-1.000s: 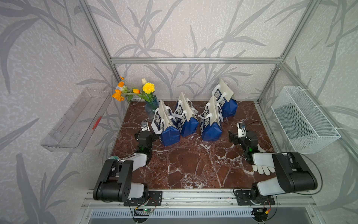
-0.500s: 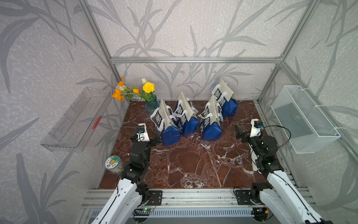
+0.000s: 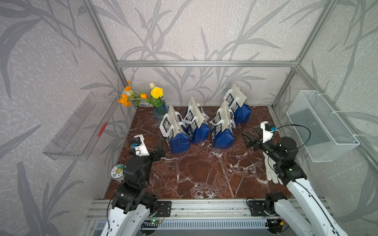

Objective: Open the takeout bag
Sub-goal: Adjust the takeout bag at the center of the board.

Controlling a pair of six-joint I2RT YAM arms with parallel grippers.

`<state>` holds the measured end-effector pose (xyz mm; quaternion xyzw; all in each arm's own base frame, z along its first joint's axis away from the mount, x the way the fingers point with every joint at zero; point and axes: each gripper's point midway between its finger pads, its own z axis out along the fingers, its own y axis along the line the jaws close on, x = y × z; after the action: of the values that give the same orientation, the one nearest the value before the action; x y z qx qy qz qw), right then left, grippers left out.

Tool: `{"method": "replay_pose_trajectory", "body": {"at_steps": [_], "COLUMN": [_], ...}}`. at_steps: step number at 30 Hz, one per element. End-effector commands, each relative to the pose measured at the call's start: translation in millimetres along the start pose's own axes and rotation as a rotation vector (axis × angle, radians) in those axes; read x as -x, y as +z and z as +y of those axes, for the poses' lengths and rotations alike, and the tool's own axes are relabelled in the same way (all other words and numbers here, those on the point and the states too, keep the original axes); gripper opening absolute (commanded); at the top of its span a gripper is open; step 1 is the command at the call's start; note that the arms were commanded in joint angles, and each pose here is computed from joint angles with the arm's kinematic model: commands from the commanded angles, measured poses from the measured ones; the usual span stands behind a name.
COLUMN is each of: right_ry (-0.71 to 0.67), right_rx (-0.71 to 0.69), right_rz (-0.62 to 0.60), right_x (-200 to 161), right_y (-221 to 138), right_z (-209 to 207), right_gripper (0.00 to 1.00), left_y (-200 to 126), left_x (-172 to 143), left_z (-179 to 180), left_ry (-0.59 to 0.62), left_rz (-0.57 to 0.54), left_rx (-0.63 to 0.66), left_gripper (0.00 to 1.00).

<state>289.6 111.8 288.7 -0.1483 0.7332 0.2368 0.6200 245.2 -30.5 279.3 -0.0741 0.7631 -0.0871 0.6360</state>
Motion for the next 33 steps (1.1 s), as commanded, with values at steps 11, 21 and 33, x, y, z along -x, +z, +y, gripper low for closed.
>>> {"method": "replay_pose_trajectory", "body": {"at_steps": [11,21,33], "right_ry": [-0.084,-0.062,-0.064], "right_rx": [-0.027,-0.045,-0.060], "right_rz": [0.007,0.041,0.058], "right_x": [20,13,6], "right_y": [-23,-16,-13], "right_z": [10,3,-1], "right_gripper": [0.90,0.90,0.90], "left_y": [63,98,125], "left_x": [-30,-42,-26], "left_z": [-46,-22,29], "left_ry": [0.042,0.074,0.047], "left_rz": [0.142,0.175,0.127], "left_rx": [-0.167,0.017,0.178], "left_gripper": [1.00,1.00,1.00]}}
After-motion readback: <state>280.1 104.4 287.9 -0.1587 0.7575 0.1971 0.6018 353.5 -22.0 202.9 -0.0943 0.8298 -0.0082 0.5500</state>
